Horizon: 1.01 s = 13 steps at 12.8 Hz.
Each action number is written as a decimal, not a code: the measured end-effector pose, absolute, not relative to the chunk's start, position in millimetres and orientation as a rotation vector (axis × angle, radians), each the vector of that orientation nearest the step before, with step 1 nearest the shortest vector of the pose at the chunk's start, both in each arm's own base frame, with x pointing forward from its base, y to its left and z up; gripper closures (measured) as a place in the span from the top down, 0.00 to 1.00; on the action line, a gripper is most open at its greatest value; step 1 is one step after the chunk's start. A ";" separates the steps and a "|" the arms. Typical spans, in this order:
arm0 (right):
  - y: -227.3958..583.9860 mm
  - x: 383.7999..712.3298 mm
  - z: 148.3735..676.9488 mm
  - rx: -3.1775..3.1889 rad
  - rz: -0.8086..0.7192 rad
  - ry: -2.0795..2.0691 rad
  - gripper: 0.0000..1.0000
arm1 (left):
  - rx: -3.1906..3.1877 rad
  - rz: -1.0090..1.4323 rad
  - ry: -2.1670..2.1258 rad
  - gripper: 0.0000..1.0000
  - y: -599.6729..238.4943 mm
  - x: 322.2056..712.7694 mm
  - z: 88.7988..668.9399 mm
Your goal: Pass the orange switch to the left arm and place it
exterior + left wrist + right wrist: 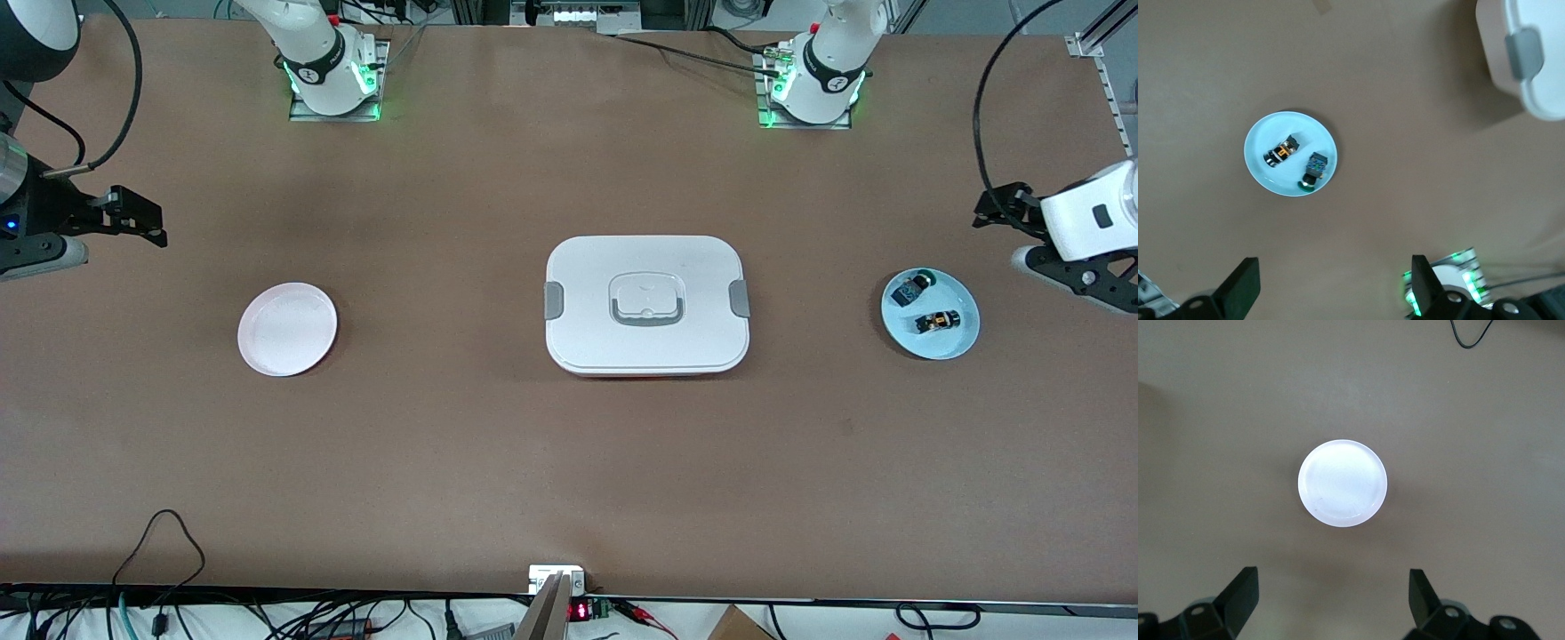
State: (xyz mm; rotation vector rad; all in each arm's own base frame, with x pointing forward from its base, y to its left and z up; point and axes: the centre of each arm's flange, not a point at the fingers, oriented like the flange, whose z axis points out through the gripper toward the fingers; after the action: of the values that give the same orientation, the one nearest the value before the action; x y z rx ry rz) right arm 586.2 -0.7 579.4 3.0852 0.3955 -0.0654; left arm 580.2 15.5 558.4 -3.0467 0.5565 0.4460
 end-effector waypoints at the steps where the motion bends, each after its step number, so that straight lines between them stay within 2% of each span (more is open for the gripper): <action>1: 0.3 586.2 579.4 3.085 -0.065 0.398 1.00 | -3.088 0.418 0.410 1.00 6.2 577.5 565.3; 3: 5.2 586.1 579.6 3.107 -0.061 0.404 1.00 | -3.115 0.308 0.146 1.00 -10.1 574.1 578.0; 6: 13.4 585.2 582.3 3.170 -0.043 0.402 1.00 | -3.102 0.072 0.020 1.00 -25.8 556.5 591.2; 8: 14.9 585.0 582.8 3.177 -0.042 0.380 1.00 | -3.100 0.021 -0.029 1.00 -13.4 543.4 595.9; 13: 25.2 584.1 584.0 3.174 -0.041 0.378 1.00 | -3.106 0.002 -0.047 1.00 -7.0 541.5 591.1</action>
State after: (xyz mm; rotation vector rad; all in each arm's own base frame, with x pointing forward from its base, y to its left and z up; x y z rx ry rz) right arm 584.1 25.2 584.0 3.1742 0.3784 -0.0406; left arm 541.5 -7.0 591.1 -3.1058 -0.0469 0.0023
